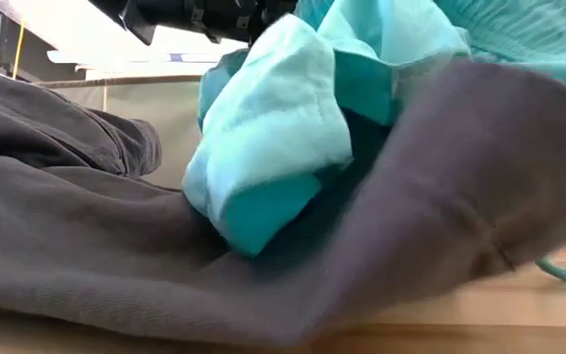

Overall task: Sort clothes
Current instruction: Put the light blue shorts into the left laundry organizer

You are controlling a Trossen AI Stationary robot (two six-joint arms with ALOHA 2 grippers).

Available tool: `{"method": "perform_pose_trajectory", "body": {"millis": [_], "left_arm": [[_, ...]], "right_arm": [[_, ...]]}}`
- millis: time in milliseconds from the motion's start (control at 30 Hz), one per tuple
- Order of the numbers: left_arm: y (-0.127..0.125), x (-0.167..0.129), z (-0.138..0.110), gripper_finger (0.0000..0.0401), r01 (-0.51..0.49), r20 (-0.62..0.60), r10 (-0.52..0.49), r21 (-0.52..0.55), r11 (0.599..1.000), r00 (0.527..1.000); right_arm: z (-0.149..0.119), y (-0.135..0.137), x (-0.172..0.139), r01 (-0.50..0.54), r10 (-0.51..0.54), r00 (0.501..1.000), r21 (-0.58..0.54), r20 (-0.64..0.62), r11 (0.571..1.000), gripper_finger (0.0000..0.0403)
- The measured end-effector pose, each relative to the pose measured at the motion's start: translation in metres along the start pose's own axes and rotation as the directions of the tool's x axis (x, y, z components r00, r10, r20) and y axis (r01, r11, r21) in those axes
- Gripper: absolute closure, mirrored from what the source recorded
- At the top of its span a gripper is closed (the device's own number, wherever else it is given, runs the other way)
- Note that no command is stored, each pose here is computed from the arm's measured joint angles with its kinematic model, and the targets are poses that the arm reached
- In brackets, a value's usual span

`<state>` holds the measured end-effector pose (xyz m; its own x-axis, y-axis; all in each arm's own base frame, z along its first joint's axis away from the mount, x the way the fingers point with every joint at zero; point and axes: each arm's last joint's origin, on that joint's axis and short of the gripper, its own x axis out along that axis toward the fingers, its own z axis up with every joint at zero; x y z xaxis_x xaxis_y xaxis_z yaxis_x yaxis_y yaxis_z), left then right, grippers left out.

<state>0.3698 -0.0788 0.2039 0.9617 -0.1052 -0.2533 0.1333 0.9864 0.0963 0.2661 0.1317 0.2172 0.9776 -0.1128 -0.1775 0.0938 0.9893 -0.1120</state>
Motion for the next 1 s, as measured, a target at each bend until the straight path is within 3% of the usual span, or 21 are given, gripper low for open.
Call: {"method": "perform_pose_trajectory", "body": {"millis": [333, 500, 733, 833, 1000], "left_arm": [[-0.001, 0.003, -0.006, 0.0113, 0.033, -0.029, -0.032, 0.038, 0.999, 0.999], [-0.001, 0.003, -0.01, 0.0125, 0.037, -0.064, -0.034, 0.048, 0.998, 0.997], [0.0, 0.003, -0.013, 0.0171, 0.092, -0.079, -0.09, 0.014, 0.996, 0.993], [-0.001, 0.003, -0.016, 0.0204, 0.095, -0.099, -0.093, 0.012, 0.995, 0.991], [-0.001, 0.004, -0.022, 0.0273, 0.104, -0.145, -0.101, 0.012, 0.994, 0.984]], "right_arm": [[0.002, 0.003, -0.001, -0.037, 0.037, 0.999, -0.062, 0.01, 0.997, 0.0397], [0.003, 0.009, -0.006, 0.005, -0.003, 1.0, -0.144, 0.018, 0.99, 0.0396], [0.003, 0.009, -0.008, 0.04, -0.039, 0.999, -0.186, 0.009, 0.982, 0.039], [0.006, 0.008, -0.009, 0.054, -0.051, 0.998, -0.169, 0.023, 0.984, 0.0364], [0.019, 0.003, -0.018, 0.059, -0.056, 0.997, -0.076, 0.045, 0.995, 0.0285]]}}
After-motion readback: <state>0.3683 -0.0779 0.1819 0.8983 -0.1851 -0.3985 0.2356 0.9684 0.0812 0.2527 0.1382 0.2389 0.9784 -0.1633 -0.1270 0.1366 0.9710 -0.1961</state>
